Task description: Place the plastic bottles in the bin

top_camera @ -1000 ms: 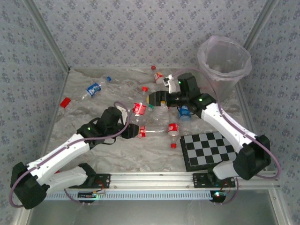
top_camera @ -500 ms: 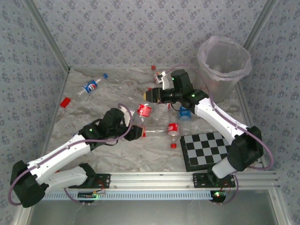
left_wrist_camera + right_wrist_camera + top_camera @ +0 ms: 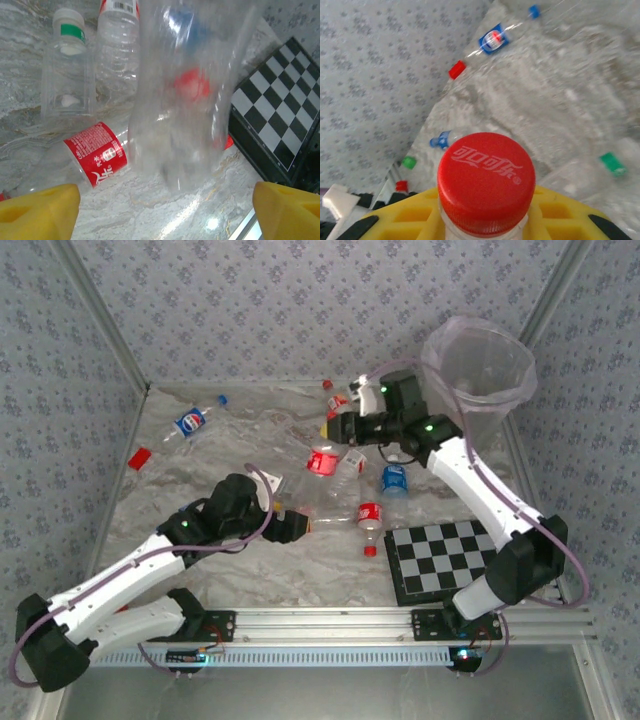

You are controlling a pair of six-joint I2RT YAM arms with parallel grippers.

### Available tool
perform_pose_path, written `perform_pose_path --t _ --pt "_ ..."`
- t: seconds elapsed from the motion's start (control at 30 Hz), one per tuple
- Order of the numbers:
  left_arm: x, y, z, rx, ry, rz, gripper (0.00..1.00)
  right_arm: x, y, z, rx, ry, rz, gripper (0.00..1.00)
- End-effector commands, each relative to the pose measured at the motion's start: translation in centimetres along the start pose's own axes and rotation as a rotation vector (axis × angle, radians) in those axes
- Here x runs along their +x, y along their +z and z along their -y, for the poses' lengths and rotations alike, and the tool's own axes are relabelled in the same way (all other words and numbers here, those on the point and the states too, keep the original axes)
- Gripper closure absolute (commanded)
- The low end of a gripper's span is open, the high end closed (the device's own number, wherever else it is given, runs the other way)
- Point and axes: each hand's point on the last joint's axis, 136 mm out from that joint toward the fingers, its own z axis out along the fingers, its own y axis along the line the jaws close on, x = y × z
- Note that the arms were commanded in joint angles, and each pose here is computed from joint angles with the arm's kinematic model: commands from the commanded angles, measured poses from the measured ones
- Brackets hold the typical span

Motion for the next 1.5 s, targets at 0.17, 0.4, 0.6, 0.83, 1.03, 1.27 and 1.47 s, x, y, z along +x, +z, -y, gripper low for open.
perform_pose_path --t 0.17,0.4,0.6,0.83,1.03,1.27,1.47 --pt "0.3 -0.1 -0.3 -0.009 -0.004 0.023 0.08 -9.1 -15.1 3.0 0.283 -0.065 0.343 0.88" --pt "0.2 0.4 -0.3 -0.001 -0.013 0.025 0.08 -16.7 -28.8 5.3 0.696 -0.131 0.790 0.98" --pt "0.6 0.0 -0.4 0.001 -0.036 0.031 0.08 -20.0 -34.3 7.8 1.022 -0.239 0.961 1.00" --pt "1.1 -0.6 -1.0 -0.016 -0.056 0.053 0.08 -21.4 -32.1 12.3 1.161 -0.272 0.828 1.00" --pt "1.6 -1.0 -1.2 -0.025 -0.063 0.037 0.08 -19.3 -28.5 16.4 1.198 -0.204 0.642 1.00" --pt "2.0 -1.1 -1.4 -0.029 -0.066 0.030 0.08 -17.1 -24.6 20.3 1.193 -0.147 0.478 1.00" --pt "2.3 -0.8 -1.6 -0.036 -0.060 0.020 0.08 -15.5 -21.4 24.0 1.197 -0.069 0.342 1.00"
